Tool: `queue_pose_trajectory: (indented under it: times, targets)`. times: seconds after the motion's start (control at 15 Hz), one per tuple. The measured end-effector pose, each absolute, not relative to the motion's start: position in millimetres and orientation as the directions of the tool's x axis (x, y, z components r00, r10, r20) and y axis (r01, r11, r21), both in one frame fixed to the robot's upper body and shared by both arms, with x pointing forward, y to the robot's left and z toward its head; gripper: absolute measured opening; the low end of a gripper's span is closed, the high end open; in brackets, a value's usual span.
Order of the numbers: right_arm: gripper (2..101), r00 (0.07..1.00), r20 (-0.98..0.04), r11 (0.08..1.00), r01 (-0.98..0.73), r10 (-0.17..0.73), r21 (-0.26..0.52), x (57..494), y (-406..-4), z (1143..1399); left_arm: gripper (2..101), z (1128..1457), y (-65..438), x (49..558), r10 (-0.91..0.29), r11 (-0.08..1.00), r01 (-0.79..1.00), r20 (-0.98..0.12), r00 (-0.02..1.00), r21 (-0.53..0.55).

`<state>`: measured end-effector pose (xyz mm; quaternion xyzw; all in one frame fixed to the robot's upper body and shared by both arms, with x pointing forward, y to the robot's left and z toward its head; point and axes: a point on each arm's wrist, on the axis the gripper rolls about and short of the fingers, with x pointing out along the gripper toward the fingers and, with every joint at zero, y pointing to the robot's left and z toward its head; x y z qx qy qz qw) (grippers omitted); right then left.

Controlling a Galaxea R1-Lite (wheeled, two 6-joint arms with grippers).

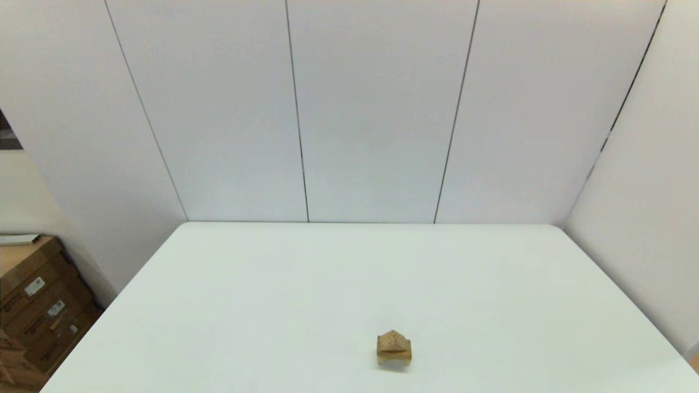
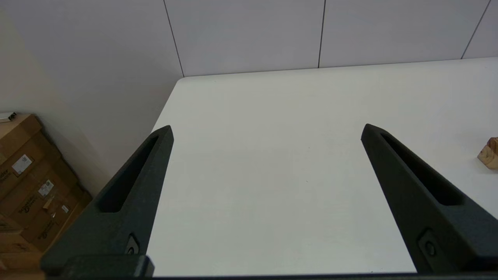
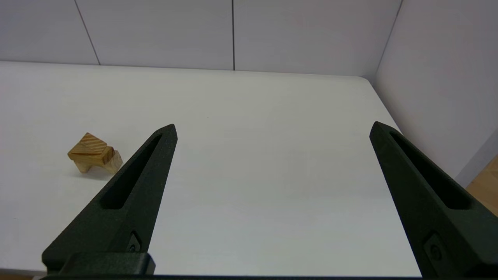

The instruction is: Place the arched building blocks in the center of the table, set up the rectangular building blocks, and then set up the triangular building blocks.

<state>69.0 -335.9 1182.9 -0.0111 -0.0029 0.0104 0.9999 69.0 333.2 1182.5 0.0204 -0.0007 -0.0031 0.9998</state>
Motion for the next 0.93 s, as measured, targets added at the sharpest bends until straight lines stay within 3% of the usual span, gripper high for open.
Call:
queue_pose_trajectory:
  times: [0.93]
  targets:
    - [98.0, 1.0, 0.007, 1.0, 0.0, 0.0, 0.008, 69.0, -336.4, 1183.1, 97.8, 1182.5, 333.2, 69.0, -0.007, 0.999, 0.007, 0.001, 1.0, 0.041]
